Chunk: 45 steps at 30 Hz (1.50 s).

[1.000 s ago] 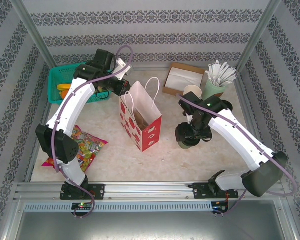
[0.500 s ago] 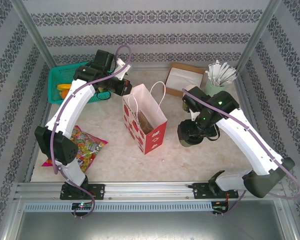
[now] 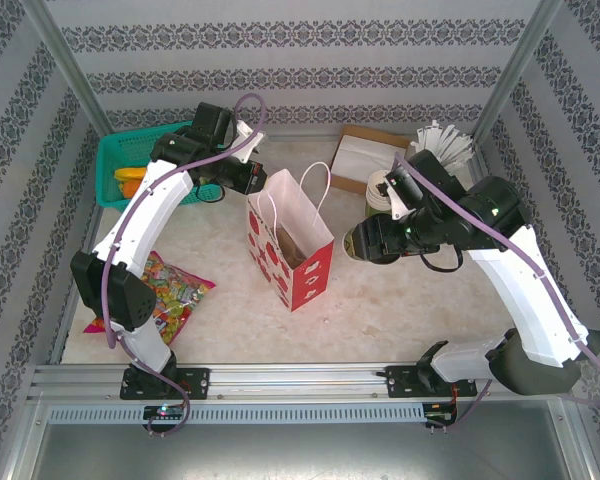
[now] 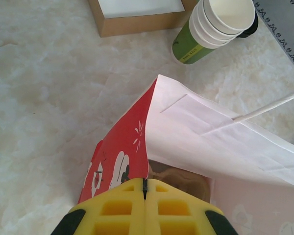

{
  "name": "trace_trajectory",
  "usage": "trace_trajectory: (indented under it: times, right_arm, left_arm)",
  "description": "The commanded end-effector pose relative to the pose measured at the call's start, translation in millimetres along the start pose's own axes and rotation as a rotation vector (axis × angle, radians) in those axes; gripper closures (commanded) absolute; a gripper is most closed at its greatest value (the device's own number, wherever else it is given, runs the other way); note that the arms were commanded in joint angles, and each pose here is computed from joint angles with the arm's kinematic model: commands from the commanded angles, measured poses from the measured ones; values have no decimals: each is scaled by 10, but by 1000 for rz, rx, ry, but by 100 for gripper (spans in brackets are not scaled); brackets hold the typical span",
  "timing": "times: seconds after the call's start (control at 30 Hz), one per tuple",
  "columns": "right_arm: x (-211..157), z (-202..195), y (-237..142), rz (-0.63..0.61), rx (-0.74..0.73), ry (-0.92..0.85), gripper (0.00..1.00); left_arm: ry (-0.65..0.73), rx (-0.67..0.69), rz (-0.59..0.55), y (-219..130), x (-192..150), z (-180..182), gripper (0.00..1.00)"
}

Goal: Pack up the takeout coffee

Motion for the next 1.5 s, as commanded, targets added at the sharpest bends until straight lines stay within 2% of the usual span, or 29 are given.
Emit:
trace_trajectory:
  times: [0.0,0.17,0.47,0.73,0.87,1.07,1.27,1.47]
  right_arm:
    - [-277,-76,-79,165,-55,-37,28]
    - [-205,73,-173,131,26,-77,29]
    - [126,500,3,116,126,-198,29]
    - [260,696,314,164,96,-253,29]
    - [319,776,486,174,95,-263,29]
    - [366,845,671,202,93,-265,29]
    - [423,866,791,213,63,-265,29]
    - [464,911,881,229,41,-276,29]
  left_arm:
    - [17,-25,-40,-108,33,-119,100]
    - [22,-31,-40,-127,32,-152,100]
    - [1,-63,-37,-122,27,-206,100]
    - [-11,-69,-27,-120,-10,-236,99]
    - [-11,-24,-53,-199,16,-227,71]
    - [-65,88,-172,-552,72,-260,40]
    - [-177,126,-255,-911,-75,-362,29]
    - [-329,-28,-247,-987,-268,-594,29]
Point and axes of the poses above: each hand's point on the last joint's axis, 136 mm out from that joint toward the fingers, its own y axis out along the fingers, its own z axis along the line the jaws close on, x = y × z, the point moved 7 cm from there along -y, back along the fingers, and after that the axes turned 3 degrees about -y, right-handed, at the moved point
